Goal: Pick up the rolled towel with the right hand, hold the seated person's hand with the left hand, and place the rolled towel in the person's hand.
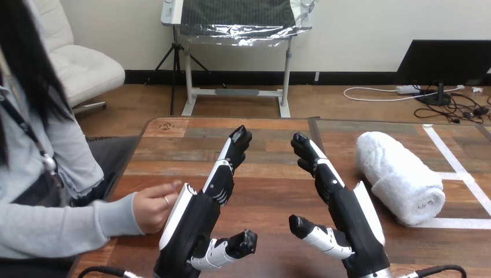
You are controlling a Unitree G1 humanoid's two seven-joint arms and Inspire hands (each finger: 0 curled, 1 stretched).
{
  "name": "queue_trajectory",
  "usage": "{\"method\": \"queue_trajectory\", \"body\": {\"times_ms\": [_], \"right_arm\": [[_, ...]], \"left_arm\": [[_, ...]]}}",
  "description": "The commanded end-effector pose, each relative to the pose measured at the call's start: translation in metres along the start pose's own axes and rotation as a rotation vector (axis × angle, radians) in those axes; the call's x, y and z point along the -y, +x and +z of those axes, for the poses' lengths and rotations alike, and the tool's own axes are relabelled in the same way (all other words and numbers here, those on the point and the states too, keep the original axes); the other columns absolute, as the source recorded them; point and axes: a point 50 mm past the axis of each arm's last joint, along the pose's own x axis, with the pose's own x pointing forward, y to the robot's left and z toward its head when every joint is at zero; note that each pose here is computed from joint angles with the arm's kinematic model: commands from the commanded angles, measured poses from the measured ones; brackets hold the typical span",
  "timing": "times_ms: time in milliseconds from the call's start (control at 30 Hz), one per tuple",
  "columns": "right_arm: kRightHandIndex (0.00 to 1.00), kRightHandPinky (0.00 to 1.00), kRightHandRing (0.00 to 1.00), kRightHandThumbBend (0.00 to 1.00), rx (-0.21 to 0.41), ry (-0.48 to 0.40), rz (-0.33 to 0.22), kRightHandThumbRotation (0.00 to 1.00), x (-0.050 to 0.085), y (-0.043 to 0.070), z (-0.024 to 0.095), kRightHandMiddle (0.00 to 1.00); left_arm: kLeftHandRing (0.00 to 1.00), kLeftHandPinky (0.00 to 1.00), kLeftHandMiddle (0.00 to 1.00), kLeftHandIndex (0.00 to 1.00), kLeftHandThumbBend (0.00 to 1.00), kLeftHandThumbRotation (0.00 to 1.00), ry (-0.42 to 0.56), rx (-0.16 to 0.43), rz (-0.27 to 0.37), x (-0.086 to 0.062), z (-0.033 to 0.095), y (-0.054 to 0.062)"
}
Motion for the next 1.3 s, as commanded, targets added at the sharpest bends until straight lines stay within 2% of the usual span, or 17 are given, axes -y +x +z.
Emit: {"method": "queue_trajectory", "body": {"times_ms": [0,633,1267], "right_arm": [[0.94,0.94,0.95,1.0,0.102,-0.02,-0.022,0.78,0.0078,0.0198,0.0121,0.94],[0.94,0.94,0.95,1.0,0.1,-0.013,-0.016,0.76,0.0071,0.0194,0.0114,0.94],[0.94,0.92,0.95,1.0,0.095,-0.028,-0.025,0.74,0.0129,0.0213,0.011,0.94]], "left_arm": [[1.0,1.0,1.0,1.0,1.0,0.79,0.004,0.077,0.013,-0.0024,0.0078,0.0147],[1.0,1.0,1.0,1.0,1.0,0.79,0.012,0.079,0.015,-0.0028,0.0081,0.0157],[1.0,1.0,1.0,1.0,1.0,0.8,0.021,0.084,0.019,-0.0012,0.0074,0.0174]]}}
